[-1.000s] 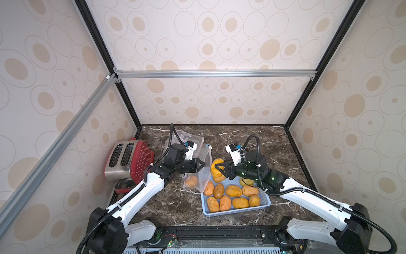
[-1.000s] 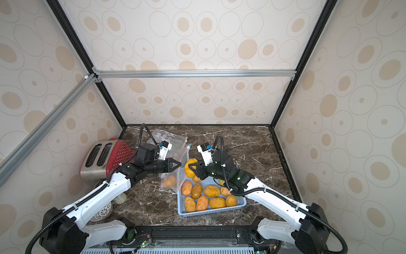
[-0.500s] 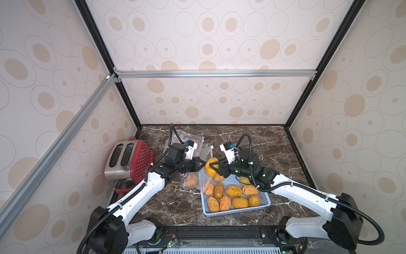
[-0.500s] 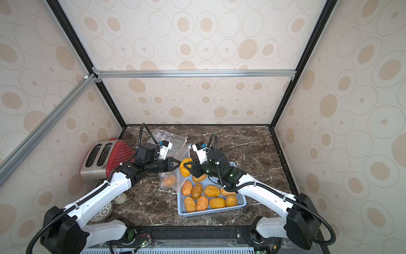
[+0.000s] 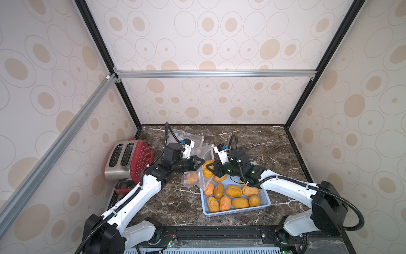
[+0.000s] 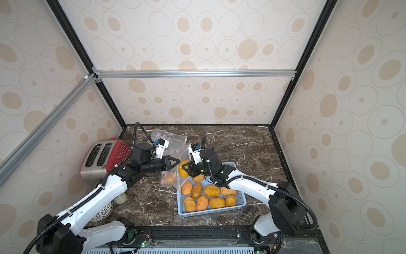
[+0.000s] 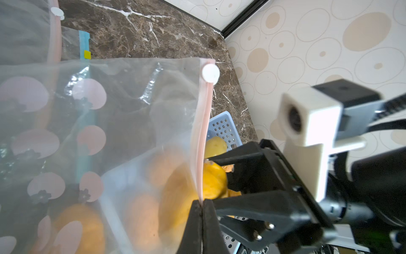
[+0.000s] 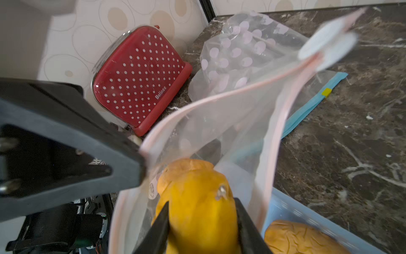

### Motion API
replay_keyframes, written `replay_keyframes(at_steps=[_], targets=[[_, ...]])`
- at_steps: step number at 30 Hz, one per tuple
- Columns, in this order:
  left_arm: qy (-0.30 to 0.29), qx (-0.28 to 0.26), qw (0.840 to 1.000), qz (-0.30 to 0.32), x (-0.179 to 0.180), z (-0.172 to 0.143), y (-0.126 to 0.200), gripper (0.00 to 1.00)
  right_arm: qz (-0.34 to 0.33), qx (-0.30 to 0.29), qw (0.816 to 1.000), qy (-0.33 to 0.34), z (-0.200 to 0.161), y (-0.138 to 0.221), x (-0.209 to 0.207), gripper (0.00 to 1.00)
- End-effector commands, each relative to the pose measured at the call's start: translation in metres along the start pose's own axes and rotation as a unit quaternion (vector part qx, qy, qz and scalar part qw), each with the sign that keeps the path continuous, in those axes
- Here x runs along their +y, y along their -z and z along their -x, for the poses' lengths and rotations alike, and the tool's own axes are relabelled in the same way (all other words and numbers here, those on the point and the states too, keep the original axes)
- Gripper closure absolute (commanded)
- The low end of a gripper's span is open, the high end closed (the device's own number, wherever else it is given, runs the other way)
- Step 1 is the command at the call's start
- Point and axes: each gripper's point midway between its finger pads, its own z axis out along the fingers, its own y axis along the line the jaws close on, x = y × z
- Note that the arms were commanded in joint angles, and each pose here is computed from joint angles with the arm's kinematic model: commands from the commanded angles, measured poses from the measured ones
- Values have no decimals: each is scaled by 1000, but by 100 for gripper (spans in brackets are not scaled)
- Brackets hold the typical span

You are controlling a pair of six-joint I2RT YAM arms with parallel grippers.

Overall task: Put the potatoes into a zipper bag and zip it
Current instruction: Place the potato into the zipper food storage bag, then pick up the potato from the basket.

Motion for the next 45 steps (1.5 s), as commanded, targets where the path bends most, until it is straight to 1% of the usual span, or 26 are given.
replay_keyframes(at_steps=[1, 5, 8, 10, 11, 15, 19, 25, 27, 29, 32, 35, 38, 42, 45], targets=[[-10, -21, 999, -33, -21, 12, 9, 100, 8, -14, 1000, 2, 16, -4, 10, 61], [-8, -19, 999, -31, -19, 11, 8, 100, 9, -14, 1000, -21, 23, -10, 13, 60], [-8, -14, 999, -29, -17, 8, 6, 100, 6, -9, 999, -32, 25, -16, 14, 54], [-8, -13, 999, -29, -17, 7, 6, 100, -7, -7, 999, -37, 26, -18, 11, 53], [-7, -12, 1000, -28, -16, 7, 6, 100, -9, -7, 999, -38, 28, -18, 10, 51], [-8, -14, 1000, -25, -15, 7, 7, 100, -20, -5, 999, -33, 30, -18, 8, 37], [-9, -11, 1000, -22, -14, 4, 9, 100, -25, -6, 1000, -14, 37, -8, 11, 30], [-13, -18, 1000, -6, -11, 4, 15, 100, -26, -23, 999, 30, 46, 25, 20, 28], [-18, -28, 999, 14, -9, 9, 21, 100, -31, -32, 998, 43, 48, 39, 21, 28], [-28, -48, 998, 43, -4, 17, 30, 100, -50, -37, 997, 54, 46, 54, 17, 27], [-47, -69, 993, 89, 0, 25, 49, 100, -82, -26, 995, 58, 37, 75, 8, 26], [-67, -84, 984, 141, 5, 31, 73, 100, -115, -13, 991, 60, 20, 92, -6, 26], [-81, -101, 970, 204, 13, 35, 102, 100, -154, 4, 986, 61, 2, 104, -24, 25], [-91, -136, 941, 295, 27, 39, 152, 100, -185, 28, 981, 52, -19, 110, -40, 25], [-101, -145, 931, 320, 26, 38, 174, 100, -193, 45, 979, 37, -33, 105, -48, 25]])
